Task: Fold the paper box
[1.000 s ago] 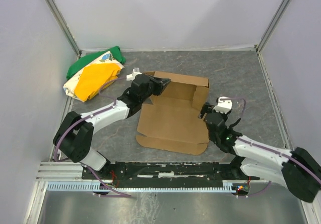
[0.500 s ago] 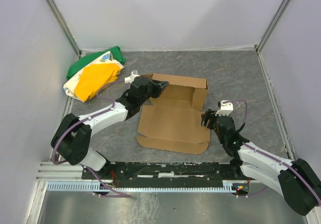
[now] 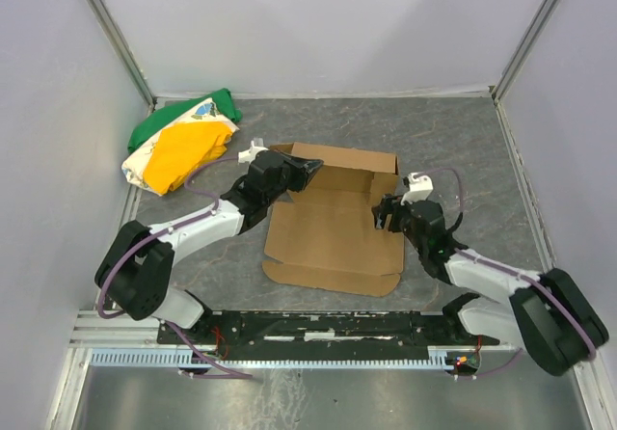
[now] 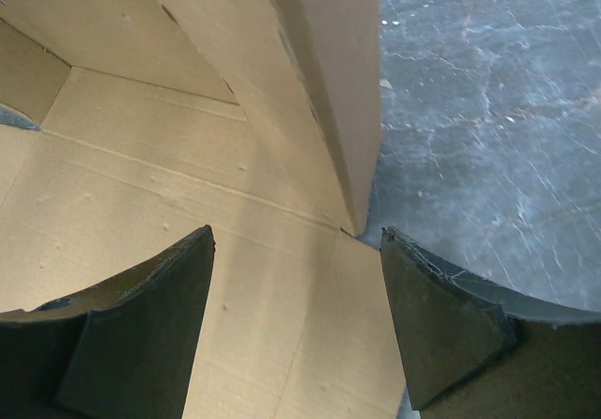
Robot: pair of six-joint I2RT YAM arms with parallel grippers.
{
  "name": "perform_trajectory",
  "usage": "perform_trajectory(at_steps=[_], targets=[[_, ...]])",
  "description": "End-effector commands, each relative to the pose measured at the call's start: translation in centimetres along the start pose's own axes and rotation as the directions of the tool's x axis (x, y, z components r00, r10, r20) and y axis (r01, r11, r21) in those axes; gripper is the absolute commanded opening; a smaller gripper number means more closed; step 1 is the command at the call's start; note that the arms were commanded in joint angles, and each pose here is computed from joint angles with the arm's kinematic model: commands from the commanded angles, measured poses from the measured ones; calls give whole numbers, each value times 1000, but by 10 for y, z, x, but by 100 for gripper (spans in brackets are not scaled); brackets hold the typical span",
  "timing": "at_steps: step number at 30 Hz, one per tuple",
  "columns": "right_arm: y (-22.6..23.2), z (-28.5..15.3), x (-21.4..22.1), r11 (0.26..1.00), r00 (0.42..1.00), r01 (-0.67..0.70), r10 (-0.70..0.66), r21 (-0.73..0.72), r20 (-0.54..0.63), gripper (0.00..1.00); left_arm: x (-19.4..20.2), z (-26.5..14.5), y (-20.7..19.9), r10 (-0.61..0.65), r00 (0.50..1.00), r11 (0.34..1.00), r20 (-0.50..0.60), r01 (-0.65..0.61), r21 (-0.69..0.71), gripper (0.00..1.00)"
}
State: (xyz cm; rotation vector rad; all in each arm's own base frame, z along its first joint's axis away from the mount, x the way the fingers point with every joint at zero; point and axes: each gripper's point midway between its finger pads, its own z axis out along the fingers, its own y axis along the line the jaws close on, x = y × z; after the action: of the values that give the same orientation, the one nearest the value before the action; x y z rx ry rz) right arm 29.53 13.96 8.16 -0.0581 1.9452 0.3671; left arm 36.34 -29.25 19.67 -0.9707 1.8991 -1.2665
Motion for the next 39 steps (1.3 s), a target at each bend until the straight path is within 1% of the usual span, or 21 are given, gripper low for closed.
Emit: perform_trajectory(at_steps=[1, 10, 12, 13, 14, 15, 16, 17, 18, 21, 25, 28, 31, 37, 39], targets=[[18, 23, -45, 998, 991, 25, -19, -50, 129, 79, -2, -6, -8, 50, 999, 998, 3, -50, 32, 3], [14, 46, -63, 998, 981, 57, -57, 3, 185, 77, 0, -10, -6, 40, 999, 999, -11, -39, 36, 3], [12, 49, -65, 998, 979, 60, -61, 13, 192, 75, 0, -10, -6, 39, 999, 999, -13, -39, 36, 3], [9, 51, -66, 998, 979, 58, -62, 30, 196, 69, 1, -10, -5, 39, 999, 999, -14, -39, 34, 3], [5, 52, -67, 997, 978, 45, -56, 57, 201, 58, 1, -10, -5, 37, 999, 999, -14, -37, 33, 3], [0, 55, -66, 996, 978, 31, -48, 89, 201, 42, 1, -10, -5, 35, 999, 999, -14, -34, 35, 3], [-5, 56, -67, 993, 978, 17, -41, 119, 204, 21, 1, -10, -4, 34, 999, 999, -16, -34, 33, 3], [-11, 57, -69, 987, 976, -4, -30, 159, 215, 5, 1, -10, -4, 32, 999, 999, -15, -32, 34, 3], [-21, 56, -70, 976, 975, -38, -11, 216, 223, 2, 2, -10, -4, 32, 999, 999, -18, -32, 35, 3], [-39, 51, -76, 941, 965, -80, -10, 329, 261, 2, 2, -11, -4, 29, 999, 999, -21, -28, 35, 3], [-51, 42, -81, 888, 957, -76, -62, 454, 282, 1, 2, -14, -5, 27, 999, 999, -22, -27, 34, 3], [-49, 42, -77, 875, 954, -82, -69, 477, 292, 1, 3, -14, -3, 21, 999, 999, -27, -20, 30, 3], [-45, 41, -72, 848, 948, -101, -76, 521, 309, 1, 5, -15, 0, 8, 999, 1000, -35, -7, 26, 3], [-51, 40, -60, 770, 931, -188, -58, 610, 361, 1, 6, -16, 3, 2, 999, 1000, -42, -1, 14, 3], [-51, 44, -58, 765, 927, -209, -44, 609, 374, 1, 8, -15, 3, 2, 999, 1000, -48, -2, 12, 3]])
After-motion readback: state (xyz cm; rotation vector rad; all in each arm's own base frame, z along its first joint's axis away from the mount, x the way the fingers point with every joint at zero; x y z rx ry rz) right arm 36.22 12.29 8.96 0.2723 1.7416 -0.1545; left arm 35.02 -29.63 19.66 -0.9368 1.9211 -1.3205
